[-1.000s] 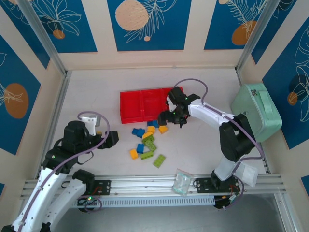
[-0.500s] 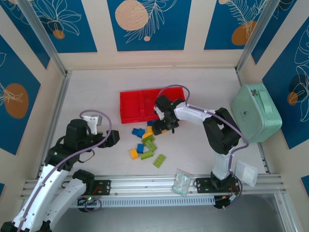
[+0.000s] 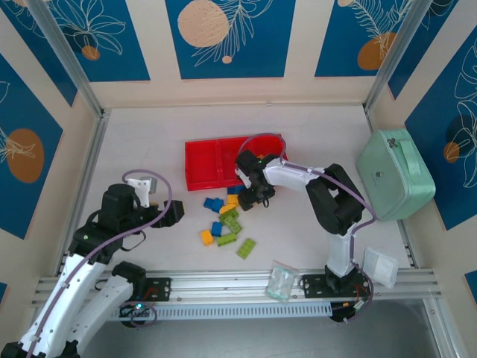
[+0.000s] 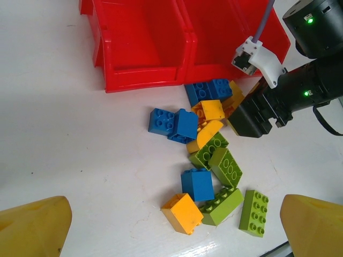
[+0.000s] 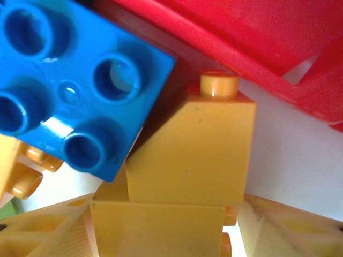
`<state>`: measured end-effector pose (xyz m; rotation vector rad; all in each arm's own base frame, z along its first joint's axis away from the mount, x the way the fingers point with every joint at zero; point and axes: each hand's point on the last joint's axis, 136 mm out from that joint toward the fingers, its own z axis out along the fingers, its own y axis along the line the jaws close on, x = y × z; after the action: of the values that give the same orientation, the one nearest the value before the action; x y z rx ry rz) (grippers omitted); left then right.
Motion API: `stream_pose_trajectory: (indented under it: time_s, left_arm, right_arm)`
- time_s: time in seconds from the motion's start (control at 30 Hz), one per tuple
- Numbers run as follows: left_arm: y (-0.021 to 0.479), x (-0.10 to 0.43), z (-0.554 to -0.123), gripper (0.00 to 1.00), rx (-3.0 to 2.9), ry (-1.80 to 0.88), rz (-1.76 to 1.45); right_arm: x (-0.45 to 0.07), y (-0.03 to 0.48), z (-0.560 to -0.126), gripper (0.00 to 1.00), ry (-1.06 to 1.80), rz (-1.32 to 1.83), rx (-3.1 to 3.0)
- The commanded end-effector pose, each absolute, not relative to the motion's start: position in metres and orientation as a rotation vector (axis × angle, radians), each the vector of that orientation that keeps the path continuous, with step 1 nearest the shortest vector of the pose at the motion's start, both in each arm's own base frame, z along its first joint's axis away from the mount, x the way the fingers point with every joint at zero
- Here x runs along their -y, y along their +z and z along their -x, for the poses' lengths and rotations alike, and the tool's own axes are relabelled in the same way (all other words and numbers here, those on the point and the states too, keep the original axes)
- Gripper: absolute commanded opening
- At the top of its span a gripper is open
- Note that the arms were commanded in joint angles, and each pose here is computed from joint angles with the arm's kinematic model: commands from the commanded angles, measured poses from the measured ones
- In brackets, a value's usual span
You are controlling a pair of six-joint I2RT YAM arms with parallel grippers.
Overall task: Sort the legos into containers by color
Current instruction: Pick up the lego from the center of the table.
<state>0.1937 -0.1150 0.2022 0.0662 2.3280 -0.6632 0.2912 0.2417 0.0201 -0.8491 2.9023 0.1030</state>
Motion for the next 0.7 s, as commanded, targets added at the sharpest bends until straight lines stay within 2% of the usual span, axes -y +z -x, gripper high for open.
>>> stream_pose_trajectory:
  time_s: [0.0,0.13,0.33,0.53,0.67]
  left_arm:
    - [0.202,0.113,-0.193,0.99,-2.32,-0.641,-0.086]
    - [0.203,0.113,-0.193,0.99,-2.318,-0.639,-0.083]
    - [0.204,0.112,-0.191,0.99,-2.31,-0.641,-0.085]
    - [0.205,0.111,-0.191,0.99,-2.306,-0.638,-0.082]
    - [0.207,0.112,-0.191,0.99,-2.296,-0.641,-0.085]
  right_arm:
    - [-0.244,0.023,-0.291,0.6,0.07,0.877,-2.888]
    - [-0.245,0.023,-0.29,0.51,0.049,0.891,-2.879]
    - [-0.247,0.033,-0.283,0.33,0.044,0.905,-2.886]
    - [-0.252,0.081,-0.264,0.28,0.121,0.894,-2.839]
    - [-0.253,0.131,-0.278,0.28,0.232,0.815,-2.74]
